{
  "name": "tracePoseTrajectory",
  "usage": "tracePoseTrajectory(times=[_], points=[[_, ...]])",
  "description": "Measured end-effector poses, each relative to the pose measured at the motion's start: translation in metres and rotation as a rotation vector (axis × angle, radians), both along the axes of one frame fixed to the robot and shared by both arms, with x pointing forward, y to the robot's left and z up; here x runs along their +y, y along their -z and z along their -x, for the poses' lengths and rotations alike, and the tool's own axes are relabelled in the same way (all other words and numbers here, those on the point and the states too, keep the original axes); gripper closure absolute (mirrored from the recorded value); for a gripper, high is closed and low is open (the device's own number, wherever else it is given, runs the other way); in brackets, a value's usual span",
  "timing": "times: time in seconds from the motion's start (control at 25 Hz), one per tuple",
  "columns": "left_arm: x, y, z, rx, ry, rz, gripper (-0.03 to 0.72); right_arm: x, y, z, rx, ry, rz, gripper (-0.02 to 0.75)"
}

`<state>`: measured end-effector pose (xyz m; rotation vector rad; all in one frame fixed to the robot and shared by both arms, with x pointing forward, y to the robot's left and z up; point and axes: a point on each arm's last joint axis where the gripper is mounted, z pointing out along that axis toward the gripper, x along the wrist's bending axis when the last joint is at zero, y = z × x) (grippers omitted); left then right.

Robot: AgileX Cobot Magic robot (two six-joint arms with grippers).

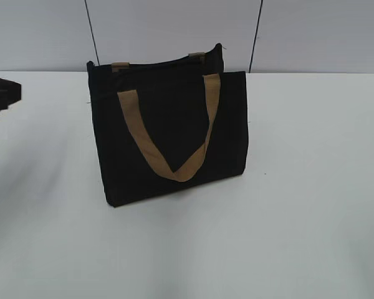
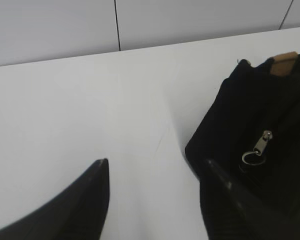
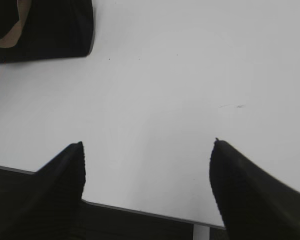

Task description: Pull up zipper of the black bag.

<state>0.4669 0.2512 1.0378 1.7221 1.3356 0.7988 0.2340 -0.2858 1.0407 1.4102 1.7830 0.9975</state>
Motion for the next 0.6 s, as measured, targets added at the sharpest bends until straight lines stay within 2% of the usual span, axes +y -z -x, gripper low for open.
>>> tracePoseTrajectory(times=[0.4, 0.6], points=[[-0.039, 0.056, -0.034, 0.047, -0.011, -0.027, 0.254, 0.0, 0.0, 0.0, 0.0, 0.0, 0.0, 0.149], [-0.037, 0.075, -0.034, 0.076, -0.091, 0.023, 0.254, 0.0, 0.0, 0.0, 0.0, 0.0, 0.0, 0.149]])
